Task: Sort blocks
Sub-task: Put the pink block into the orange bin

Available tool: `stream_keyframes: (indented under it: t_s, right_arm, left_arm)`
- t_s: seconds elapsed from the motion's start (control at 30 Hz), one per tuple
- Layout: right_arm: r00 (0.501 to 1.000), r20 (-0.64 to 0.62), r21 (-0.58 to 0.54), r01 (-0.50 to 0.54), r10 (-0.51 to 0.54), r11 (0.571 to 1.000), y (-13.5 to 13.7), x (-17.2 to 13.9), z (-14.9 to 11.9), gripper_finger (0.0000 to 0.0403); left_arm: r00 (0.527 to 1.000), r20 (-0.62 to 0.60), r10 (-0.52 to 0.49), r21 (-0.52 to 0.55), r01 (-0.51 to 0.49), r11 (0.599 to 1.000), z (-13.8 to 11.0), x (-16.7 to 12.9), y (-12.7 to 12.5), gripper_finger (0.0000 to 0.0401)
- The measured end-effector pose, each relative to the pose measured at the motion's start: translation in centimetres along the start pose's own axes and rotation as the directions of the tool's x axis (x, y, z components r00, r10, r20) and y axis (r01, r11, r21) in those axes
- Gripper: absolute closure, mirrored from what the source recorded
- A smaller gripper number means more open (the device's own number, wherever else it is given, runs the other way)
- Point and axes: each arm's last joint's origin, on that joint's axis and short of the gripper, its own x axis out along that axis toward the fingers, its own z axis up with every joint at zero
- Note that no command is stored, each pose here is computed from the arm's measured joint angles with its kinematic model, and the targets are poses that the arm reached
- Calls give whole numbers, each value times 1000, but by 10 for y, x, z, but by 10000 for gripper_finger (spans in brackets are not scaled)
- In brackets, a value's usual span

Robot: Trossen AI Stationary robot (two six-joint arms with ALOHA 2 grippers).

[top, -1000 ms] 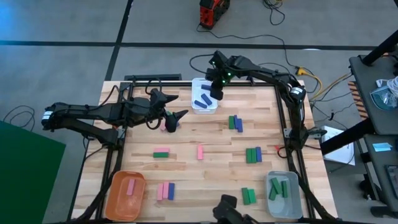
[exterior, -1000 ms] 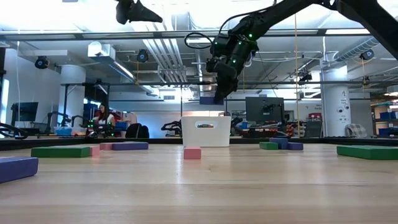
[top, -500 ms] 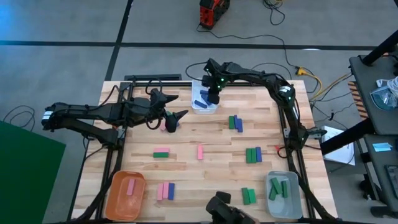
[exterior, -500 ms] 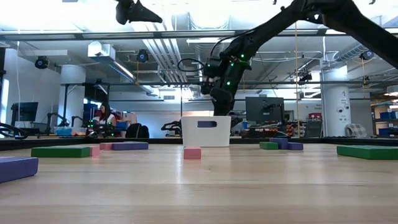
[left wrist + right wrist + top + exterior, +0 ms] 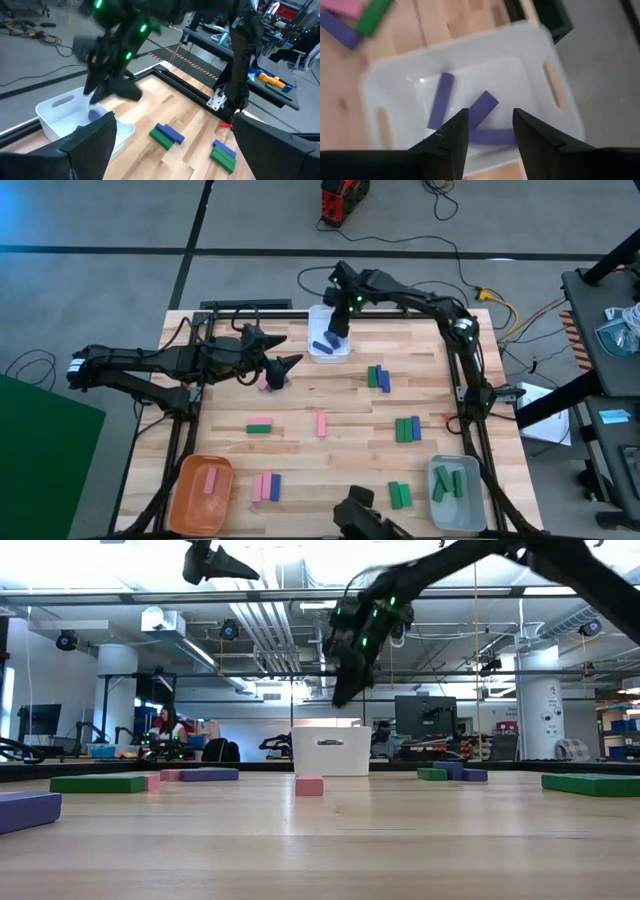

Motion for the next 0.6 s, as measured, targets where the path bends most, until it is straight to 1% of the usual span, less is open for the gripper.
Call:
stream_keyframes:
  t_s: [0.17, 0.23, 0.33, 0.47, 0.6]
  right_arm:
    - [997, 73, 39, 17, -20, 999, 10, -53, 8, 290]
    - [994, 107, 55, 23, -29, 998, 15, -76, 8, 301]
    - [984, 173, 75, 31, -44, 997, 25, -113, 9, 318]
    - [966, 252, 84, 30, -50, 996, 43, -155, 6, 338]
    - [944, 327, 101, 17, -49, 995, 59, -189, 2, 352]
  left_arm:
    - [999, 14, 39, 17, -39, 999, 0, 0, 1, 31]
    - [999, 9, 42, 1, -42, 999, -1, 0, 2, 31]
    - [998, -18, 65, -57, -66, 996, -3, 1, 5, 31]
    - [988, -82, 130, -129, -140, 982, -8, 2, 14, 31]
    - [962, -170, 214, -176, -243, 954, -14, 3, 28, 31]
